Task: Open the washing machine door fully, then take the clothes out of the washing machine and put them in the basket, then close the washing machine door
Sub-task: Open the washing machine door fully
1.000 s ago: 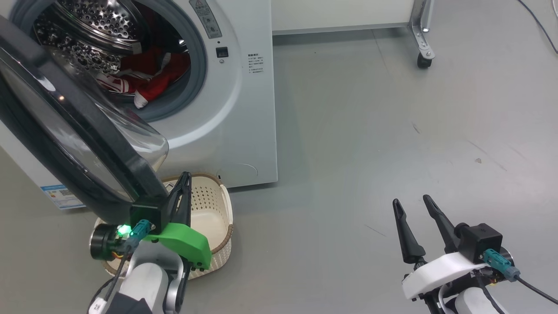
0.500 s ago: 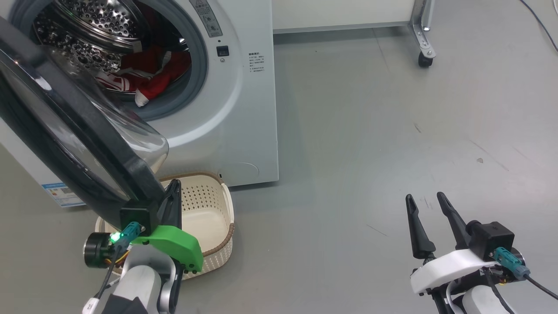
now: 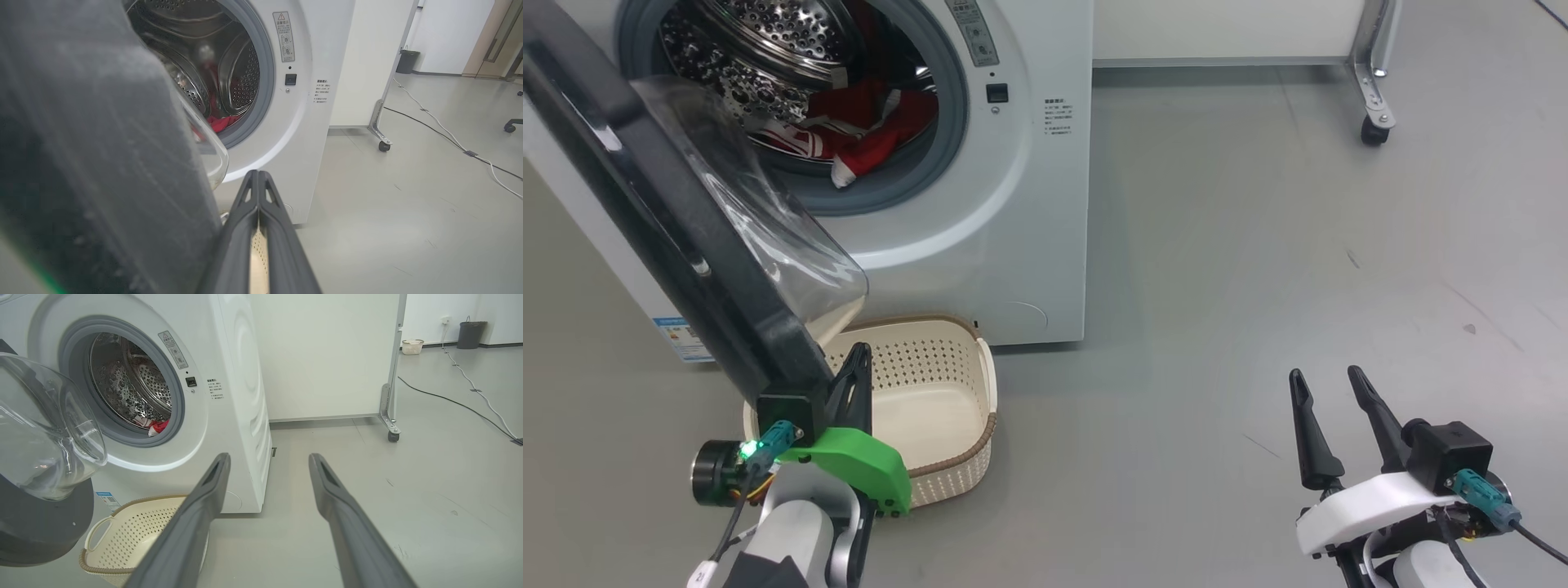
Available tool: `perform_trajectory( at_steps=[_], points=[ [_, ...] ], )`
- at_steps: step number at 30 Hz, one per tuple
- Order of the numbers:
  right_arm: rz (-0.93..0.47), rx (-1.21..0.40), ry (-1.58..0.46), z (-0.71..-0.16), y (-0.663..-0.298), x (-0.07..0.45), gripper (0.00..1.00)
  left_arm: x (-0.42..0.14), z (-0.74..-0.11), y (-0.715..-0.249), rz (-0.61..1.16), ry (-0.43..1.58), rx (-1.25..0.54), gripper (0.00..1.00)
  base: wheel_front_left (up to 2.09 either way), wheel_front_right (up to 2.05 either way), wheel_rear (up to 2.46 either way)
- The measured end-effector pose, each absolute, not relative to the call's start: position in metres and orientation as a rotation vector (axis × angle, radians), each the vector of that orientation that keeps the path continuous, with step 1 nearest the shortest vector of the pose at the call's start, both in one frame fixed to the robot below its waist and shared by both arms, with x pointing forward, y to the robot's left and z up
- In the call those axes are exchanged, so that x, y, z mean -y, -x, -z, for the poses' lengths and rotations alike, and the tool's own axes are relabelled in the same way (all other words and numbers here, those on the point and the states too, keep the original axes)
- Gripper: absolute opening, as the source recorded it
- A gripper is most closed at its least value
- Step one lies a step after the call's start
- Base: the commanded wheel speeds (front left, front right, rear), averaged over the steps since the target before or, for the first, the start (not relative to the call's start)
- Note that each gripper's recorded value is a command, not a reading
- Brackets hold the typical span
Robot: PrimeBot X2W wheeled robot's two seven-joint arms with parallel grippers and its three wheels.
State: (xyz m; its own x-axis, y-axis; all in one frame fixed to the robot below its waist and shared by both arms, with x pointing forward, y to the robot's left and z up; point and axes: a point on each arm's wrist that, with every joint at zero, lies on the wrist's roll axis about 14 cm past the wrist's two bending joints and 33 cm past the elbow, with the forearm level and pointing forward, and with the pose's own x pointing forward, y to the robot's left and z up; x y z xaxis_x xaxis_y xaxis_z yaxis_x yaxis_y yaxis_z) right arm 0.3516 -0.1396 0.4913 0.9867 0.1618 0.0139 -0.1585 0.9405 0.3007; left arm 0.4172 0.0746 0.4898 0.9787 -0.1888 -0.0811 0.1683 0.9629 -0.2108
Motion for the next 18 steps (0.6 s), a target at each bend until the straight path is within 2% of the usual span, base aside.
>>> perform_trajectory(
  at_steps=[18],
  points=[
    [-0.322,-0.046,-0.304,-0.487,-0.364,0.088,1.00,-0.136,-0.482,-0.400,0.010,0.231,-0.094,0.00,0.00,0.00,0.00]
  ],
)
